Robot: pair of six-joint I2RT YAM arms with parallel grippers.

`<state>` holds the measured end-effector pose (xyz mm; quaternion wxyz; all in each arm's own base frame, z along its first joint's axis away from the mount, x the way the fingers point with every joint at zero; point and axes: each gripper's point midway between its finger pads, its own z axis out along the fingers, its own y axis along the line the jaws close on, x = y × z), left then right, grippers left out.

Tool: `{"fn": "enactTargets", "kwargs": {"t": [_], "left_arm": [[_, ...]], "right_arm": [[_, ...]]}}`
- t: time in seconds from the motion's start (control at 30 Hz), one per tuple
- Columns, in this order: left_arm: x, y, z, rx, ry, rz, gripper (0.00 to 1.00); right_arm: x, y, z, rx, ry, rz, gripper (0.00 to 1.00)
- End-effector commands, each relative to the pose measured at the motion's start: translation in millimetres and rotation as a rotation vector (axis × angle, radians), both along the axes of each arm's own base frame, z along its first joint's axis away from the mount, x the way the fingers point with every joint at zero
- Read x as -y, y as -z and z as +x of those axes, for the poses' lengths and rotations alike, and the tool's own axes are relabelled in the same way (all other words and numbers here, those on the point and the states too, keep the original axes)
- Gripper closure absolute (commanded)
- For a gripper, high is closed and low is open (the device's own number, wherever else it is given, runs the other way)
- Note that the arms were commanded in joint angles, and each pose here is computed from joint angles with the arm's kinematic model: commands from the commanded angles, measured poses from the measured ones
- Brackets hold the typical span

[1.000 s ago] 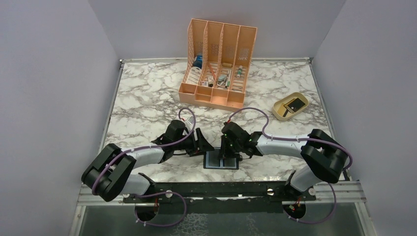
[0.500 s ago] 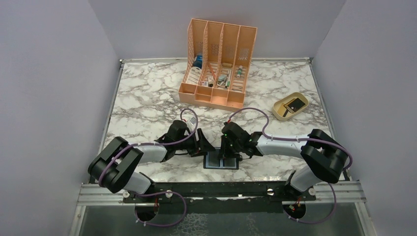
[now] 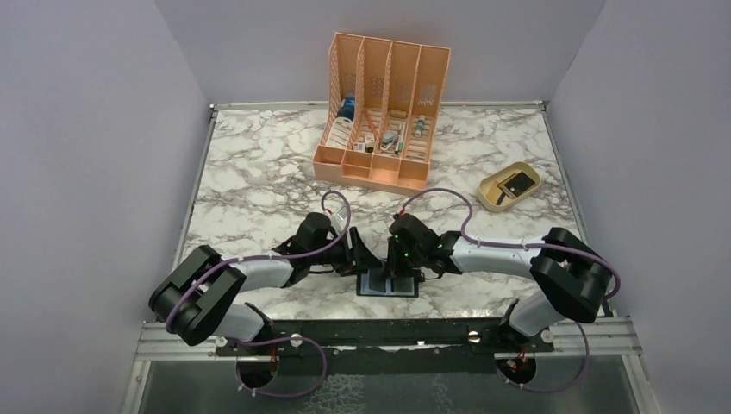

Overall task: Put the credit cards into the card holder
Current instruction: Turn over the card slot in the card holder.

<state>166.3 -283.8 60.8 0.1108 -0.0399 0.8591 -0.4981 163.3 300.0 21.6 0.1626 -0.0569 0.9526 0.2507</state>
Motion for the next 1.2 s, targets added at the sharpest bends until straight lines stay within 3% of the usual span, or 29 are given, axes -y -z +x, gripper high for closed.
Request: {"fn": "enactTargets", "kwargs": {"t": [0.0, 0.5, 0.87, 1.17], "left_arm": [[9, -22, 0, 0.038, 0.017, -0.06, 0.49], [20, -24, -2, 0.044, 0.038, -0.058, 0.63], [29, -24, -5, 0.056, 0.057, -0.05, 0.57], [55, -26, -9, 0.083, 0.128, -0.043, 0.56]], "right_arm": [[4, -9, 8, 0.058, 0.011, -0.026, 0.86], [34, -45, 20, 0.177, 0.107, -0.068, 0.78], [61, -62, 20, 0.231, 0.18, -0.097, 0.77], [86, -96, 22, 0.33, 0.267, -0.037, 0.76]]}}
